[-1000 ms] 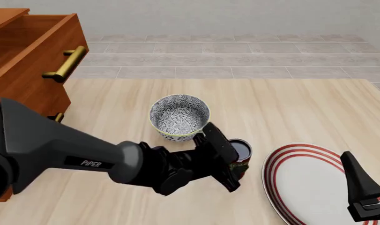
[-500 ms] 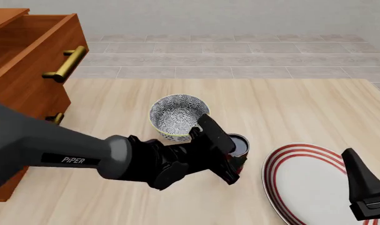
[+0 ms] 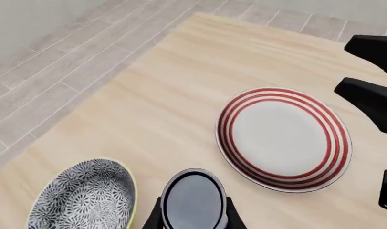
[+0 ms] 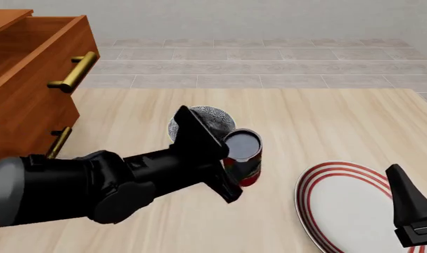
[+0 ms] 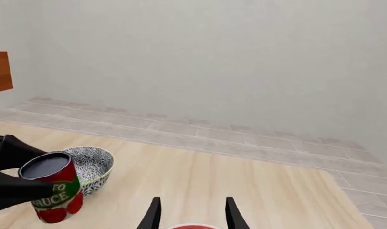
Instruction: Put the ketchup in the top drawer of the cabinet.
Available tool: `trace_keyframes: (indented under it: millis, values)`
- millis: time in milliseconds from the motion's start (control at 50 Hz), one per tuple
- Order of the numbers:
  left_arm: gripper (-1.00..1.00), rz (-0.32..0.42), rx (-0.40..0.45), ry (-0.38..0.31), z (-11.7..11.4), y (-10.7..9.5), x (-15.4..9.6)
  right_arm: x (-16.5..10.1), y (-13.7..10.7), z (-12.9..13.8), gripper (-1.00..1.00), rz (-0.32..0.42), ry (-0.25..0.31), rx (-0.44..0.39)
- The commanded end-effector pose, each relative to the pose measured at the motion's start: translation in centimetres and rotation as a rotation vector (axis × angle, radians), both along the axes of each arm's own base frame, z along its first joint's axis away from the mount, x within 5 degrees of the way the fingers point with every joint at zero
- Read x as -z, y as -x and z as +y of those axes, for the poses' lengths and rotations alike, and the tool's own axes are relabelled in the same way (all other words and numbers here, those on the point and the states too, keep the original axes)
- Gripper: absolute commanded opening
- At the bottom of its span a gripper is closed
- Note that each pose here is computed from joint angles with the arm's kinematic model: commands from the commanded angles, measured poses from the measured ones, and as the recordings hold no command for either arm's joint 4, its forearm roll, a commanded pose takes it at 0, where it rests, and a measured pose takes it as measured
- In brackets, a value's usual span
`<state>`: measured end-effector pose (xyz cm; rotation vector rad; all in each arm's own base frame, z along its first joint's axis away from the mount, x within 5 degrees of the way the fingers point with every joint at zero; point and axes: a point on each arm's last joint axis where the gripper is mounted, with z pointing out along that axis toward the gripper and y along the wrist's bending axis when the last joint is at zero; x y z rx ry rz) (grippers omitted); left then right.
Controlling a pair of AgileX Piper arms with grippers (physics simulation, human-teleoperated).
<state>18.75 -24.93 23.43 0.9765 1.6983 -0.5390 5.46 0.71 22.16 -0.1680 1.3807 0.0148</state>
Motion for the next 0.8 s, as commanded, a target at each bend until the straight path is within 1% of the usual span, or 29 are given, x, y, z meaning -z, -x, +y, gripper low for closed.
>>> trace_keyframes:
  millis: [20,40,120,200,220,240,260,300,320,360,380,460,520,560,600,640,700,720,800]
  values:
    - [-1.0,-0.085,-0.006,0.044,4.0,2.4,-2.9,0.0,0.0,0.0,1.0,0.001,0.004,0.0]
    - [-1.0,-0.098,-0.008,0.041,4.5,2.6,-3.1,0.0,0.0,0.0,1.0,0.0,0.002,0.001]
    - [-1.0,-0.101,-0.002,0.064,5.5,3.7,-4.2,0.0,0.0,0.0,1.0,-0.001,-0.009,0.002]
    - [-1.0,-0.102,0.0,0.068,6.1,4.2,-4.7,0.0,0.0,0.0,1.0,0.0,-0.008,0.001]
    - [-1.0,-0.093,-0.027,0.088,7.1,4.4,-5.1,0.0,0.0,0.0,1.0,-0.001,-0.01,-0.001]
    - [-1.0,-0.093,-0.027,0.088,7.1,4.4,-5.1,0.0,0.0,0.0,1.0,-0.001,-0.01,-0.001]
    - [-1.0,-0.08,-0.045,0.093,7.5,4.3,-5.1,0.0,0.0,0.0,1.0,-0.002,-0.01,0.0]
    - [-1.0,-0.081,-0.052,0.09,8.1,4.6,-4.9,-0.7,-3.5,0.4,1.0,-0.002,-0.014,0.004]
    - [-1.0,-0.072,-0.058,0.091,8.2,4.6,-4.9,-0.5,-5.2,0.6,1.0,-0.001,-0.015,0.005]
    - [-1.0,-0.082,-0.075,0.082,9.1,4.8,-4.9,0.9,-8.5,1.0,1.0,-0.001,-0.016,0.006]
    - [-1.0,-0.069,-0.102,0.085,9.7,4.7,-5.1,1.4,-9.3,1.1,1.0,-0.007,-0.017,0.005]
    - [-1.0,-0.08,-0.118,0.096,10.8,5.3,-5.6,1.4,-9.3,1.1,1.0,-0.008,-0.017,0.005]
    - [-1.0,-0.096,-0.179,0.128,13.2,6.1,-6.5,1.4,-9.2,1.1,1.0,-0.01,-0.015,0.005]
    - [-1.0,-0.077,-0.196,0.124,13.8,6.5,-6.0,1.4,-9.2,1.1,1.0,-0.011,-0.015,0.006]
    - [-1.0,-0.085,-0.223,0.118,14.8,6.9,-5.8,1.4,-9.2,1.1,1.0,-0.011,-0.016,0.008]
    - [-1.0,-0.088,-0.221,0.111,15.3,7.5,-5.4,1.4,-9.3,1.1,1.0,-0.008,-0.014,0.005]
    - [-1.0,-0.081,-0.234,0.096,15.7,7.7,-5.1,1.5,-9.3,1.2,1.0,-0.006,-0.007,0.001]
    - [-1.0,-0.081,-0.236,0.097,15.9,7.9,-5.1,1.5,-9.3,1.2,1.0,-0.007,0.004,0.0]
    - [-1.0,-0.08,-0.271,0.11,16.8,8.3,-5.7,1.5,-9.3,1.3,1.0,-0.006,0.007,-0.003]
